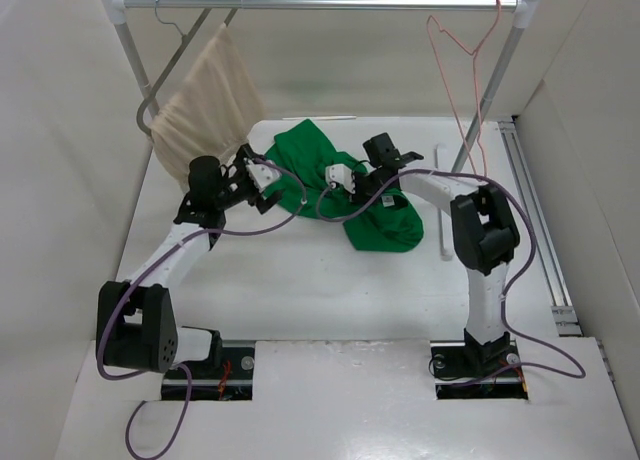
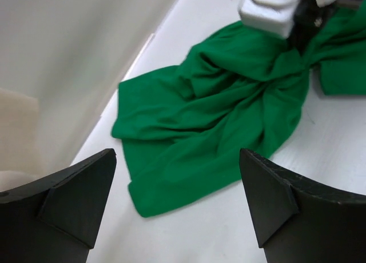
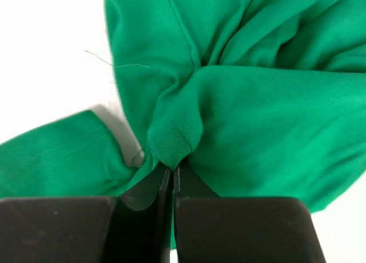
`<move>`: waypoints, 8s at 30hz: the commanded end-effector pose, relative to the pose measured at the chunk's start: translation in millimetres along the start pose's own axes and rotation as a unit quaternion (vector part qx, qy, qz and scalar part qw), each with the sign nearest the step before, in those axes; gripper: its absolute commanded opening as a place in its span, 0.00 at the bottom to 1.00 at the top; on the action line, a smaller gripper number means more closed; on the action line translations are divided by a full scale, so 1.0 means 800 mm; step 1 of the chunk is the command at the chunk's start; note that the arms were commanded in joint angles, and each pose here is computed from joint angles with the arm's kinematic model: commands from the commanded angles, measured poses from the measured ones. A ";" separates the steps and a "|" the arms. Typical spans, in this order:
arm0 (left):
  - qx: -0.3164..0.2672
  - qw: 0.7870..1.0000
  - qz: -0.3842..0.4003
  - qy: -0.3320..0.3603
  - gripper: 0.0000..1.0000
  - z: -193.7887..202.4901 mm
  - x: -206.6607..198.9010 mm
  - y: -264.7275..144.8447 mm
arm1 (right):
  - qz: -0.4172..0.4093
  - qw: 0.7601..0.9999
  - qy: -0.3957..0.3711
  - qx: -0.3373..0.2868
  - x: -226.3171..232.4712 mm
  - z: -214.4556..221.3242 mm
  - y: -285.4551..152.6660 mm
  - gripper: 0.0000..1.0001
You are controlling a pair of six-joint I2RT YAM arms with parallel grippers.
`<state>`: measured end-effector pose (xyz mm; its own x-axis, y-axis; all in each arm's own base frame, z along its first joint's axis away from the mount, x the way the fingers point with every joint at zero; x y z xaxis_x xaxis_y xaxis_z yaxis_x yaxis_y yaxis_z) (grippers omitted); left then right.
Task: Place the t-shirt on the hanger
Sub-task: Grab the tshirt from the pile, then grab a hanger with the right arm, then place tshirt on hanger
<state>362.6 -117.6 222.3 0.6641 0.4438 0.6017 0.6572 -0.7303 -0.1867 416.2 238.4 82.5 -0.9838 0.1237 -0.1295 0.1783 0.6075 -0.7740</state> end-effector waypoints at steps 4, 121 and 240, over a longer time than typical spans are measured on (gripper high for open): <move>-0.014 0.999 0.036 -0.023 0.85 -0.029 -0.026 0.004 | 0.062 0.985 -0.068 -0.149 0.015 -0.151 -0.086 0.00; 0.069 0.976 0.073 -0.194 0.00 -0.038 -0.114 0.108 | 0.217 0.971 0.010 -0.104 0.040 -0.206 -0.209 1.00; 0.342 0.838 -0.019 -0.425 0.00 -0.004 -0.108 0.053 | 0.355 0.875 0.328 -0.041 0.147 -0.047 -0.212 0.00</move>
<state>323.2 -179.3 140.9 0.4039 0.9108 -0.0848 0.5210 -0.3053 -0.7971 249.9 162.6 192.4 -0.4880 0.8566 -0.1680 0.6720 0.2458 -0.6986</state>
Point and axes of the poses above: each gripper's point midway between its finger pads, its own y axis out along the fingers, its own x axis along the line the jaws close on, z = x × y, the point moved 4 cm from there along -y, back along the fingers, and after that the axes turned 10 degrees about y, right-handed, at the moved point
